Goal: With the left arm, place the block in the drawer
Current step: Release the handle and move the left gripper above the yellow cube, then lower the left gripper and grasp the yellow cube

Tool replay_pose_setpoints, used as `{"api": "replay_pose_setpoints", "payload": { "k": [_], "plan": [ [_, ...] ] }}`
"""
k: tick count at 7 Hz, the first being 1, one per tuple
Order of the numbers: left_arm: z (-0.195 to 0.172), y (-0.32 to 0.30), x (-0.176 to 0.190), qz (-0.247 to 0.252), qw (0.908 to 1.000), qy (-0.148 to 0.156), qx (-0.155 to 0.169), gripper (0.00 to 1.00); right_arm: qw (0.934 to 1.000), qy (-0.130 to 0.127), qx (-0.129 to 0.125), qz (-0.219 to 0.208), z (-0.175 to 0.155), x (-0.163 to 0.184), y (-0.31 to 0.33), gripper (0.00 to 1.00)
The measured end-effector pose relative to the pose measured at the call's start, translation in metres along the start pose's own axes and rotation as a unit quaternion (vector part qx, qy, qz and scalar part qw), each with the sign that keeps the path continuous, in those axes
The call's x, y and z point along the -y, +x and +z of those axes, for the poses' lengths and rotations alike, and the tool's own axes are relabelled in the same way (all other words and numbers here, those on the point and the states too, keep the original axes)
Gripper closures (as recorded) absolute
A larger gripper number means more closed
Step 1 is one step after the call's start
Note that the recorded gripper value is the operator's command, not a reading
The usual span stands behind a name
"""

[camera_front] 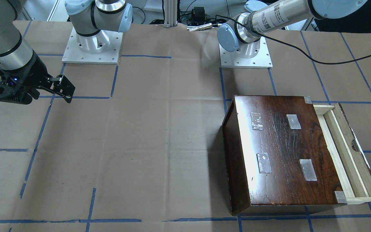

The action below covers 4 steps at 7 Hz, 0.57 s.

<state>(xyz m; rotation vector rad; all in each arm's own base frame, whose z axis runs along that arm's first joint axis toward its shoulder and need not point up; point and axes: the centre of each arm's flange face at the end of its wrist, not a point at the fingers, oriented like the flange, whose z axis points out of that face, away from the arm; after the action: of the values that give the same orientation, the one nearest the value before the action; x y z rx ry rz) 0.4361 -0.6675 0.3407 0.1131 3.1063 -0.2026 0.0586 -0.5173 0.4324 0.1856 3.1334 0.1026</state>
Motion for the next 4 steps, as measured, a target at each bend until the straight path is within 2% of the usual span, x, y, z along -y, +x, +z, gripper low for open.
{"api": "replay_pose_setpoints", "payload": {
  "k": [4],
  "plan": [
    [0.053, -0.039, 0.039, 0.001, 1.0000, -0.001, -0.003, 0.01, 1.0000, 0.000, 0.000, 0.000, 0.000, 0.000, 0.000, 0.00]
  ]
}}
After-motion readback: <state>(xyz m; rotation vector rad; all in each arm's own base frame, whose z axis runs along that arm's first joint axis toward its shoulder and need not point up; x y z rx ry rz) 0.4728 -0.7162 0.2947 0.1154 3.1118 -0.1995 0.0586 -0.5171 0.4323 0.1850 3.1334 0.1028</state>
